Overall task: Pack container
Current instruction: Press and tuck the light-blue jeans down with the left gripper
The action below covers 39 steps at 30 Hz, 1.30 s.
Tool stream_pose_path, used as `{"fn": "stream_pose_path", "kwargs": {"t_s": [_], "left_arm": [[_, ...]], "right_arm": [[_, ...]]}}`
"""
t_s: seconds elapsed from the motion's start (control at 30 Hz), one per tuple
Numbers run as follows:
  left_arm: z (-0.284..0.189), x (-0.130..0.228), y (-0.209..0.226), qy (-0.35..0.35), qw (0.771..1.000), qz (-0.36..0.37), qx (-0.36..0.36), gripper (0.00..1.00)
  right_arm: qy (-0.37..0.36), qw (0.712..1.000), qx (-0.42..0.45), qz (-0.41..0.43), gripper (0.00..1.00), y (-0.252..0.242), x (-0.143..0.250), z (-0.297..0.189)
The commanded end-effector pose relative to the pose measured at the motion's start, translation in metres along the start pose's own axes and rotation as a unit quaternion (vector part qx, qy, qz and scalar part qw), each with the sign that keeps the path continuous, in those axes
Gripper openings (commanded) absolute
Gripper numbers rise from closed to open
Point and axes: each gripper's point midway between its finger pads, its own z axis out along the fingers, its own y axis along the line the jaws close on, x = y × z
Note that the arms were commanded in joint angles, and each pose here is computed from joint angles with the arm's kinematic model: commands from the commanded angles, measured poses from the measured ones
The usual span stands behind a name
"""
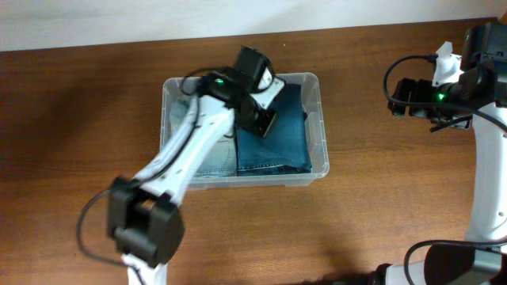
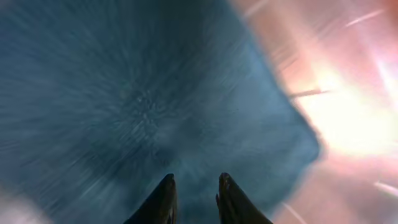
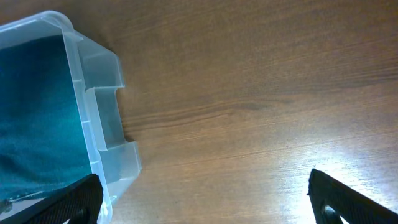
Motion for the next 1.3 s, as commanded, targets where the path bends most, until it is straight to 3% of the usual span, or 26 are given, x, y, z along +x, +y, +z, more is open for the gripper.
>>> {"fn": "stream_pose_path", "kwargs": {"t_s": [0.0,0.1,0.2,0.3,0.43,0.57,0.63,0.93,1.27], "left_arm": [[0.045,0.028,0.022,0.071,0.997,-0.025,-0.034,0.25],[0.057,0.038,0.026,0.094,0.995,-0.03,-0.035,0.25],[0.041,0.027,0.025,0.072,0.996,-0.025,-0.04,0.25],[0.001,0.006,0.029,0.025,0.997,-0.016,-0.074,0.25],[-0.094,-0.008,0.045,-0.051,0.986,-0.021,-0.157,0.27],[-0.147,0.018,0.072,-0.059,0.973,-0.082,-0.207,0.38],[-0.157,0.041,0.084,-0.033,0.969,-0.126,-0.212,0.38],[-0.118,0.131,0.114,0.106,0.935,-0.26,-0.215,0.38],[-0.025,0.184,0.101,0.157,0.937,-0.275,-0.146,0.38]], "right_arm": [[0.007,1.0,0.003,0.0,0.99,-0.002,0.002,0.004],[0.007,1.0,0.003,0.0,0.98,-0.002,0.002,0.004],[0.007,1.0,0.003,0.0,0.98,-0.002,0.002,0.004],[0.007,1.0,0.003,-0.003,0.98,-0.002,0.002,0.004],[0.007,1.0,0.003,-0.005,0.99,-0.002,0.002,0.004],[0.007,1.0,0.003,-0.005,0.98,-0.002,0.002,0.004],[0.007,1.0,0.003,-0.005,0.98,-0.002,0.002,0.004],[0.007,1.0,0.002,-0.005,0.98,-0.002,0.002,0.004],[0.007,1.0,0.003,-0.005,0.98,-0.002,0.002,0.004]]}}
